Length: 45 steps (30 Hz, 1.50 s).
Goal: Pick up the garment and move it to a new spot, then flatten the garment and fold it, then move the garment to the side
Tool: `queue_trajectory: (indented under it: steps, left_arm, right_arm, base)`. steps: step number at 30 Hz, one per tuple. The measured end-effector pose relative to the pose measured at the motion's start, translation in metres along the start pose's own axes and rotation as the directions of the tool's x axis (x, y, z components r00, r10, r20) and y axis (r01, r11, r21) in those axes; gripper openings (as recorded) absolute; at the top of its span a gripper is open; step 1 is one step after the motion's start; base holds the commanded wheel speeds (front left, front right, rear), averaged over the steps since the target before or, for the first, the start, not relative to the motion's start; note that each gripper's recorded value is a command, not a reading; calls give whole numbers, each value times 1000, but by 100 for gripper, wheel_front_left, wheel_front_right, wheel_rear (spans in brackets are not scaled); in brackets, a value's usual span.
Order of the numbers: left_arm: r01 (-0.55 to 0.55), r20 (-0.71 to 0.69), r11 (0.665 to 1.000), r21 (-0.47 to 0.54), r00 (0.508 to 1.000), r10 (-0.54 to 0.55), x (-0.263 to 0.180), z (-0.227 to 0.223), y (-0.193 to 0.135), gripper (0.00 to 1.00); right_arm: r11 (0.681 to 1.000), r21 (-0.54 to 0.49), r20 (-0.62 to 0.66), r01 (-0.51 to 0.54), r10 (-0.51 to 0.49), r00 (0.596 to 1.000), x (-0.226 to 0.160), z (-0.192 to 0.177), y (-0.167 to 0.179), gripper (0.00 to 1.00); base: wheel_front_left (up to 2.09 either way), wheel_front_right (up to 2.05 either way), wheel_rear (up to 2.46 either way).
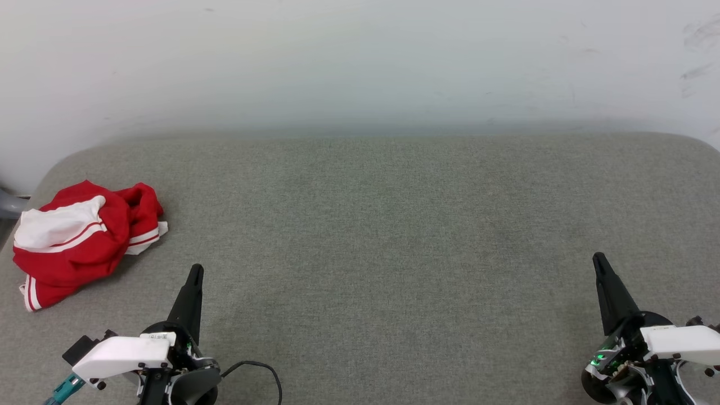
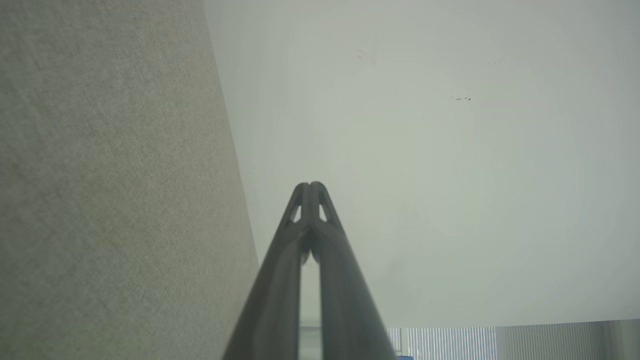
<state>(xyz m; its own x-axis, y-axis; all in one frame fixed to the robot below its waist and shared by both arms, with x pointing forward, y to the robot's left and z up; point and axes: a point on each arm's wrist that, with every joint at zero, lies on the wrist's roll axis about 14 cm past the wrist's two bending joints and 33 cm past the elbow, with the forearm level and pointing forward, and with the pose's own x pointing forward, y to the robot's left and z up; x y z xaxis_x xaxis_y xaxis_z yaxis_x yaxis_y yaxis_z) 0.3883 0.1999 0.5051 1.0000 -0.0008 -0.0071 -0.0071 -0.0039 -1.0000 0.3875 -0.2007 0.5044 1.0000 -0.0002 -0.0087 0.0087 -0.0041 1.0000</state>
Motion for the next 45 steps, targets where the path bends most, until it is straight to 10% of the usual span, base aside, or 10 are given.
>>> queue_trajectory:
  steps: [45]
  left_arm:
    - [0, 0, 1000, 0, 1000, 0, 0, 0, 0, 0]
  right_arm:
    - [1000, 0, 0, 0, 0, 1000, 0, 0, 0, 0]
  base:
    - [0, 0, 0]
